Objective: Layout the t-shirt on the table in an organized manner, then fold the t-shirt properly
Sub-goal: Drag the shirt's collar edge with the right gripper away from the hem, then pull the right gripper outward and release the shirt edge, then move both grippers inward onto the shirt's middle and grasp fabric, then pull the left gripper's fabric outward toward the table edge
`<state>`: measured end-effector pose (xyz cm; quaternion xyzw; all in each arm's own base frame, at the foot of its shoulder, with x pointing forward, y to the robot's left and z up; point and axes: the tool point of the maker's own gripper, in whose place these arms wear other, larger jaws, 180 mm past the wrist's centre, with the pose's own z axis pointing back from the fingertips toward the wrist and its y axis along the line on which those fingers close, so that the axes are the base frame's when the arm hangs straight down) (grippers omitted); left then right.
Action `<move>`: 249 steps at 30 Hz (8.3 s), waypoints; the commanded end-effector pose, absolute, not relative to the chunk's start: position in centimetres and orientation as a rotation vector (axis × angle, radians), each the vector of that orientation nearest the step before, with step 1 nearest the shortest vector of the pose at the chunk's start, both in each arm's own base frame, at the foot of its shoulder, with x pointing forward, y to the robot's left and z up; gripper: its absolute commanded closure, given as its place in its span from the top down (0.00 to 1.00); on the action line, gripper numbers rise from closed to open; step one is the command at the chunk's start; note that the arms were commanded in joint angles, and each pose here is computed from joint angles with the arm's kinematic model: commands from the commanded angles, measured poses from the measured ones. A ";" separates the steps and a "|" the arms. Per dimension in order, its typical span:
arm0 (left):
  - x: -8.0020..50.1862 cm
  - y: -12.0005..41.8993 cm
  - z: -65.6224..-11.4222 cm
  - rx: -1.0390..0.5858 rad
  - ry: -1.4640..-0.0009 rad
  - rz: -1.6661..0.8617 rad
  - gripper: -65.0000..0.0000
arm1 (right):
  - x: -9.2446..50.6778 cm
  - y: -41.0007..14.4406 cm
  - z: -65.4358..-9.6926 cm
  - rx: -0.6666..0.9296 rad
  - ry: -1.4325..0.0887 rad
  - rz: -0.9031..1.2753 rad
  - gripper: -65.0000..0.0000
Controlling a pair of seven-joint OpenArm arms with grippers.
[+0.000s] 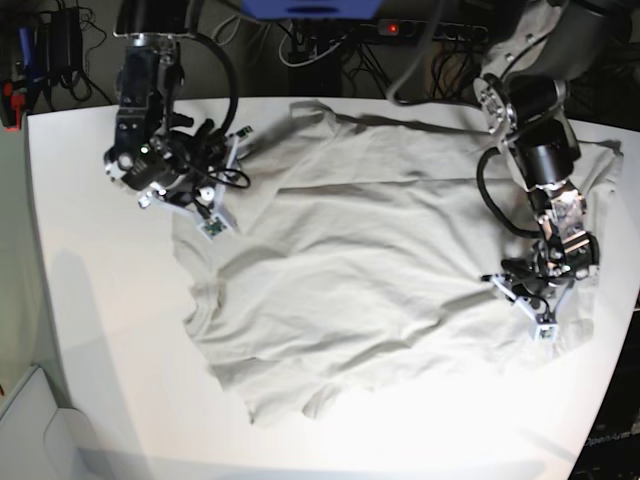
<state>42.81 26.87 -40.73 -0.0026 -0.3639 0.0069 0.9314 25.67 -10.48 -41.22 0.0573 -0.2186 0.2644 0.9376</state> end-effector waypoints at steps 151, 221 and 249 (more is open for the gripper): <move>26.5 33.8 -32.4 0.219 -0.786 0.342 0.94 | 34.1 -3.9 -41.1 0.242 -0.502 0.677 0.33; 36.3 33.7 -27.9 0.047 -1.099 0.411 0.00 | 33.6 -4.8 -41.7 0.228 -0.483 0.677 0.33; 41.9 37.4 -22.9 0.100 -1.269 0.291 0.00 | 33.3 -4.8 -41.9 0.229 -0.475 0.677 0.33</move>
